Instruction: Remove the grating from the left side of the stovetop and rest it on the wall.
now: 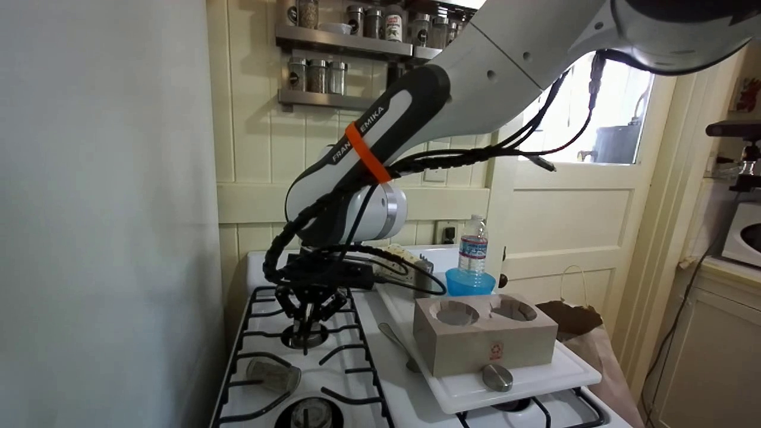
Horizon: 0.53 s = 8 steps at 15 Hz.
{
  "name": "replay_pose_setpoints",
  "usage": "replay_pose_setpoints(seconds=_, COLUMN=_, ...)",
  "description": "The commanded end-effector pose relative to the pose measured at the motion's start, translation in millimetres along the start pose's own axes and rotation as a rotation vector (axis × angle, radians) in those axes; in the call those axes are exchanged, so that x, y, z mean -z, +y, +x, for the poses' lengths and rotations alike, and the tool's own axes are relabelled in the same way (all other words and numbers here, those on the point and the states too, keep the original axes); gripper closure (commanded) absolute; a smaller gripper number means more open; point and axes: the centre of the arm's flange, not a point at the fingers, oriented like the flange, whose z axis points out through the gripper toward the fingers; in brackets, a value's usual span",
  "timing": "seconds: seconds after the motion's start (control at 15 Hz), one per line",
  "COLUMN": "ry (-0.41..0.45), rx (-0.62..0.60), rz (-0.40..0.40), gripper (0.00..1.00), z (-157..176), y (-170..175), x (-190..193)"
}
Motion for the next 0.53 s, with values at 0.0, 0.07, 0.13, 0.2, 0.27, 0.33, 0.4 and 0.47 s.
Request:
replay_pose_setpoints(seconds=0.0, ry=0.013, rx=0.004, rz=0.03, gripper=0.98, z=-7.1, y=-1.6, x=40.5)
replay_pose_setpoints(seconds=0.07, ry=0.018, rx=0.005, rz=0.038, gripper=0.98, z=-8.2, y=-2.4, x=43.3)
replay_pose_setpoints(seconds=0.13, ry=0.024, rx=0.006, rz=0.043, gripper=0.98, z=-9.1, y=-2.9, x=46.8)
replay_pose_setpoints(seconds=0.2, ry=0.025, rx=0.005, rz=0.045, gripper=0.98, z=-9.0, y=-3.0, x=49.0)
replay_pose_setpoints(seconds=0.27, ry=0.025, rx=0.002, rz=0.048, gripper=0.98, z=-9.1, y=-3.0, x=50.3)
replay_pose_setpoints(seconds=0.33, ry=0.026, rx=0.001, rz=0.048, gripper=0.98, z=-9.5, y=-2.9, x=51.0)
replay_pose_setpoints(seconds=0.4, ry=0.025, rx=0.006, rz=0.064, gripper=0.98, z=-10.3, y=-3.0, x=52.1)
replay_pose_setpoints(seconds=0.47, ry=0.008, rx=0.017, rz=0.097, gripper=0.98, z=-11.4, y=-3.5, x=53.8)
